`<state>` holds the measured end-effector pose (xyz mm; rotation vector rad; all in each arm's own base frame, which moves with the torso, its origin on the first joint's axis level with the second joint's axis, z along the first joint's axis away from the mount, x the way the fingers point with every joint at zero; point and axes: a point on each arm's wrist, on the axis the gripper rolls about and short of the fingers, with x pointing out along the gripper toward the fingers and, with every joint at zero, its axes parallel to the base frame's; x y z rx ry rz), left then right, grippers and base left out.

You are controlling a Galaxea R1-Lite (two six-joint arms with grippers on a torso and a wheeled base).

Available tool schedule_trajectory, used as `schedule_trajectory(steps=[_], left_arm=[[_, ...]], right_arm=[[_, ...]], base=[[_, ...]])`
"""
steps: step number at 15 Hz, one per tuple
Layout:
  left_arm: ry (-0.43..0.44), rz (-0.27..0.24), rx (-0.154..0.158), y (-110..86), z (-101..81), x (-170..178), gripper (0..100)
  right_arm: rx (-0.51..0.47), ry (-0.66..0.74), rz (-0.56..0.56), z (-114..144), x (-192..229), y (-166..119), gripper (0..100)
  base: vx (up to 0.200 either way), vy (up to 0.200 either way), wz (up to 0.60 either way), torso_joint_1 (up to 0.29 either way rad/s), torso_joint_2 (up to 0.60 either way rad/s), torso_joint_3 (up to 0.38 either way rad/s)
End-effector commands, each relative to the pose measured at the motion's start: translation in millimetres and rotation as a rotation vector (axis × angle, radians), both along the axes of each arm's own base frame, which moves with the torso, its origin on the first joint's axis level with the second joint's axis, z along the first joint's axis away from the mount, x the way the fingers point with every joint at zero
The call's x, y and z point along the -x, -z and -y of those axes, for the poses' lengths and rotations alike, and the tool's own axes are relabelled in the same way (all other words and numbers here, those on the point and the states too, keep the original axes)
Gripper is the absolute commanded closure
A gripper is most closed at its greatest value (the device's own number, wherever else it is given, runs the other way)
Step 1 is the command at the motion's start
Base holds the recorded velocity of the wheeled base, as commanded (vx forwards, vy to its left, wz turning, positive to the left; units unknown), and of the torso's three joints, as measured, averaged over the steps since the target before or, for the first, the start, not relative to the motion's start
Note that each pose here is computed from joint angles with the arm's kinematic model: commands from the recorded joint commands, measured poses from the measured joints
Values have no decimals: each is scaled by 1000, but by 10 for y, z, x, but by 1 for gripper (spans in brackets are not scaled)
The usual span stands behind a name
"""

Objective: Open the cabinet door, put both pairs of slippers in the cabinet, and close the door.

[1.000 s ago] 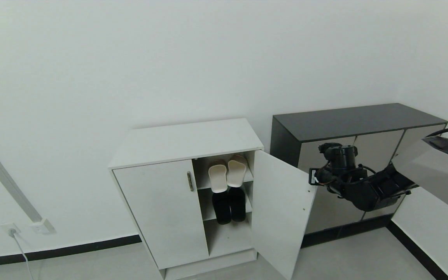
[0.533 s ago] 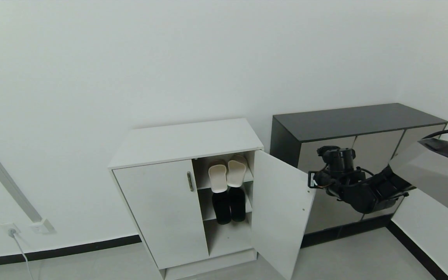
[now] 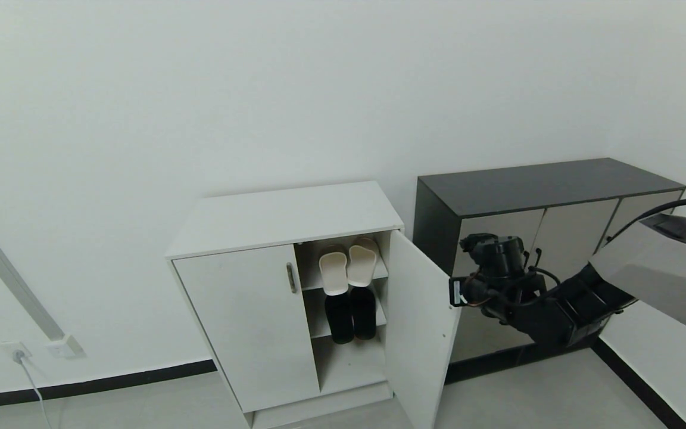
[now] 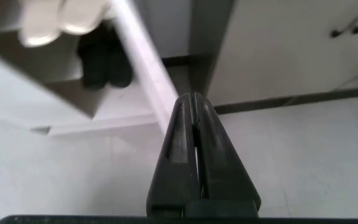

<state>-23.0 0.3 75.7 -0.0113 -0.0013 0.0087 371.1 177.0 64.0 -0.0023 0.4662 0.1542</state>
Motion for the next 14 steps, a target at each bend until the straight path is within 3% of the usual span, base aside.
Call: schedule_trajectory(steps=[1,3,9,14], left_arm=[[-4,-1,3,0,0,-1,100],[-4,-1,7,0,0,-1,100],[0,-1,6,0,0,-1,100],[0,-1,6,0,0,-1,100]], right_arm=[[-6,-44,8,-129,139,-80,100],[-30,-96,18,-295,328,-186,100],[-76,-191,86,-250,588,-409,100],[-45,-229,109,-259,687,-378,100]], base=[[0,0,0,0,0,0],[0,0,0,0,0,0],[0,0,0,0,0,0],[0,0,0,0,0,0]])
